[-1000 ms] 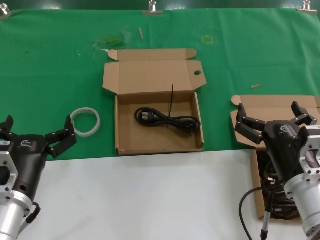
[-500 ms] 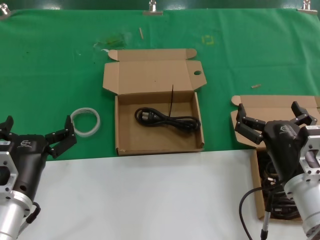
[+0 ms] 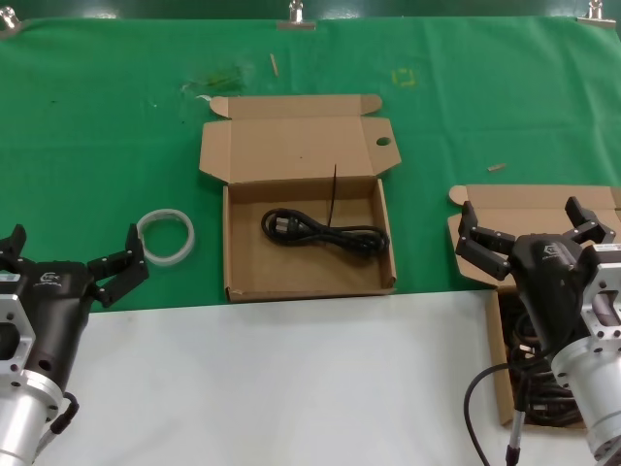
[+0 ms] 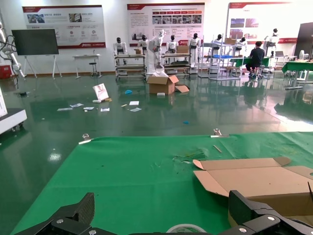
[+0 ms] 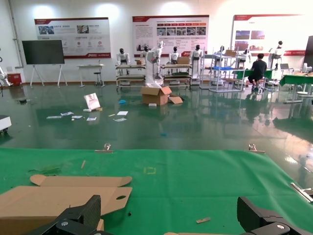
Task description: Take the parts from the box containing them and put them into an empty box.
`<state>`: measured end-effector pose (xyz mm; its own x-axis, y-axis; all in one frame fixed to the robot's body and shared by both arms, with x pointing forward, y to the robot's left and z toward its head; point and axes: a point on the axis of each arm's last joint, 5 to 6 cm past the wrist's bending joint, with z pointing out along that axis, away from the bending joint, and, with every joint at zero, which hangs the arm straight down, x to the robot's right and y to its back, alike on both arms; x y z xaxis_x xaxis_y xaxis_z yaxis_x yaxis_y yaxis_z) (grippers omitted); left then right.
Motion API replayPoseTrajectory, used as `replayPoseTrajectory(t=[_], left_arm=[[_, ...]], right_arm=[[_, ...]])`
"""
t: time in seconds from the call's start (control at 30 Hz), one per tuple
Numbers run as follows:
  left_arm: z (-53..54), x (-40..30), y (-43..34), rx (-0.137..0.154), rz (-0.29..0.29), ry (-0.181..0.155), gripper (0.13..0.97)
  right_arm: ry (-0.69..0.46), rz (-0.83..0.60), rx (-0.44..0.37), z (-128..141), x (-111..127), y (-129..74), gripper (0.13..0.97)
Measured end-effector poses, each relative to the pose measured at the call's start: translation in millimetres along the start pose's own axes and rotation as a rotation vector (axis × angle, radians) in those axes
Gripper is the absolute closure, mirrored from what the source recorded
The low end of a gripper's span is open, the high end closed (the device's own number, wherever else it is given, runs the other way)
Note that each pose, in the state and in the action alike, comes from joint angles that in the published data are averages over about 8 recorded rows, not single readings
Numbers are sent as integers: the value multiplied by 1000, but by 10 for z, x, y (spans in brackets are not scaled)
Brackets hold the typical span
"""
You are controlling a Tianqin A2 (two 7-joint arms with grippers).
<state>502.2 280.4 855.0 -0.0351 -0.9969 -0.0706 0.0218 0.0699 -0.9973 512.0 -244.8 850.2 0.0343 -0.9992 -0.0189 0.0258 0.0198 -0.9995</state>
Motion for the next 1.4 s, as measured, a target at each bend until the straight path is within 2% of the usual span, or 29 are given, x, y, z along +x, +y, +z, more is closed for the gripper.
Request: replayPoseTrajectory(t=[1.4], left_arm=[[0, 0, 0, 0, 0, 0, 132]], right_arm=[[0, 0, 0, 0, 0, 0, 130]])
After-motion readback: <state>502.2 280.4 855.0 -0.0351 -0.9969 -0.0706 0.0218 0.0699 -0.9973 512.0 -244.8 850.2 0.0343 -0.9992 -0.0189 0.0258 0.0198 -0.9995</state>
